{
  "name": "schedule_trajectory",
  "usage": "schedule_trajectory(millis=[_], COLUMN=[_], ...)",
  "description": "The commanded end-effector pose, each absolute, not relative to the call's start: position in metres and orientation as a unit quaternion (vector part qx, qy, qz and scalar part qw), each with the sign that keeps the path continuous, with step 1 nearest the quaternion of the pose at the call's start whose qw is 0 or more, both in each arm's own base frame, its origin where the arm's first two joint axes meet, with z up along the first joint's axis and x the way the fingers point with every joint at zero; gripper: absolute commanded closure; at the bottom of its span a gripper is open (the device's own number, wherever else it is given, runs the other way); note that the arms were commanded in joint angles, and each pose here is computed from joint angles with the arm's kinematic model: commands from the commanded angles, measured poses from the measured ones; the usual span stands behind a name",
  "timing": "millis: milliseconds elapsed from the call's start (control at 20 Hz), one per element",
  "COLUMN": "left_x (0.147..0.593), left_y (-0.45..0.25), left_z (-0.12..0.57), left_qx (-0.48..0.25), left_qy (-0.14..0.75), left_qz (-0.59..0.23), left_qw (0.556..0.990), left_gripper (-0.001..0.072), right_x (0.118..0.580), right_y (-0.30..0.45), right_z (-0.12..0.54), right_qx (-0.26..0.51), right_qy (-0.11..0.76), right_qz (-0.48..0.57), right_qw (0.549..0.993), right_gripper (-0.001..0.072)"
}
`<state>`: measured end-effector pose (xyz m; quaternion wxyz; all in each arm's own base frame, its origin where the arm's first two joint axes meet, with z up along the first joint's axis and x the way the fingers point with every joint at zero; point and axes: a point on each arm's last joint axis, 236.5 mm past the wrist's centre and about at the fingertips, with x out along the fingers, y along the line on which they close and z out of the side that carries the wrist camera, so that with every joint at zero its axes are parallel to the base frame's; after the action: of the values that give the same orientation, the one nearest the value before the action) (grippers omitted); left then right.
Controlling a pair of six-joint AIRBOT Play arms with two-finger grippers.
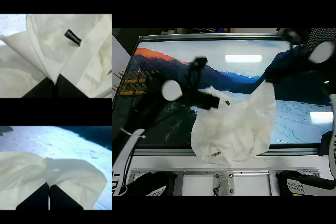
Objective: Fold the clothes and pants, and hang the long-sleeved shirts on hangers.
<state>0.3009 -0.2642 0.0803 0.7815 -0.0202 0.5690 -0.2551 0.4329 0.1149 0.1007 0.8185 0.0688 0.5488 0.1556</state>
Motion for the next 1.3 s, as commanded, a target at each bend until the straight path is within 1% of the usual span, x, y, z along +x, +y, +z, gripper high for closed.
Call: schedule_trajectory(millis=[0, 150, 250, 300, 350, 400, 450, 550, 650, 800, 950, 1000, 1100, 1250], left_x=[0.248, 0.232, 0.234, 0.237, 0.240, 0.244, 0.248, 0.252, 0.252, 0.252, 0.252, 0.252, 0.252, 0.252], left_y=[-0.282, -0.289, -0.286, -0.284, -0.280, -0.276, -0.273, -0.268, -0.267, -0.267, -0.268, -0.268, -0.268, -0.268], left_z=[0.011, -0.007, -0.009, -0.009, -0.009, -0.009, -0.009, -0.009, -0.009, -0.009, -0.009, -0.009, -0.009, -0.009], left_qx=[-0.010, 0.003, 0.002, -0.002, -0.007, -0.011, -0.016, -0.021, -0.021, -0.021, -0.020, -0.020, -0.019, -0.018], left_qy=[0.627, 0.632, 0.633, 0.633, 0.633, 0.634, 0.635, 0.635, 0.635, 0.635, 0.635, 0.635, 0.635, 0.634], left_qz=[-0.271, -0.279, -0.276, -0.272, -0.266, -0.261, -0.255, -0.249, -0.248, -0.248, -0.249, -0.249, -0.250, -0.251], left_qw=[0.731, 0.723, 0.724, 0.725, 0.727, 0.728, 0.729, 0.731, 0.731, 0.731, 0.731, 0.731, 0.731, 0.731], left_gripper=[0.0701, 0.0700, 0.0700, 0.0701, 0.0701, 0.0701, 0.0701, 0.0701, 0.0701, 0.0701, 0.0701, 0.0700, 0.0700, 0.0700], right_x=[0.435, 0.446, 0.449, 0.449, 0.447, 0.439, 0.429, 0.405, 0.380, 0.355, 0.356, 0.360, 0.365, 0.376], right_y=[0.116, 0.119, 0.120, 0.118, 0.116, 0.114, 0.111, 0.106, 0.104, 0.105, 0.129, 0.133, 0.133, 0.132], right_z=[0.011, -0.003, 0.008, 0.019, 0.031, 0.044, 0.054, 0.064, 0.051, 0.003, -0.037, -0.045, -0.060, -0.069], right_qx=[0.070, 0.099, 0.109, 0.104, 0.099, 0.091, 0.085, 0.083, 0.123, 0.207, 0.331, 0.360, 0.381, 0.375], right_qy=[0.599, 0.598, 0.589, 0.582, 0.575, 0.572, 0.576, 0.591, 0.612, 0.634, 0.614, 0.602, 0.593, 0.583], right_qz=[0.128, 0.109, 0.118, 0.126, 0.131, 0.137, 0.140, 0.140, 0.108, 0.044, 0.030, 0.024, 0.011, 0.015], right_qw=[0.787, 0.788, 0.792, 0.796, 0.801, 0.804, 0.801, 0.790, 0.774, 0.744, 0.716, 0.712, 0.709, 0.721], right_gripper=[0.0698, 0.0685, 0.0681, 0.0564, 0.0336, 0.0184, 0.0196, 0.0196, 0.0196, 0.0196, 0.0196, 0.0196, 0.0196, 0.0196])
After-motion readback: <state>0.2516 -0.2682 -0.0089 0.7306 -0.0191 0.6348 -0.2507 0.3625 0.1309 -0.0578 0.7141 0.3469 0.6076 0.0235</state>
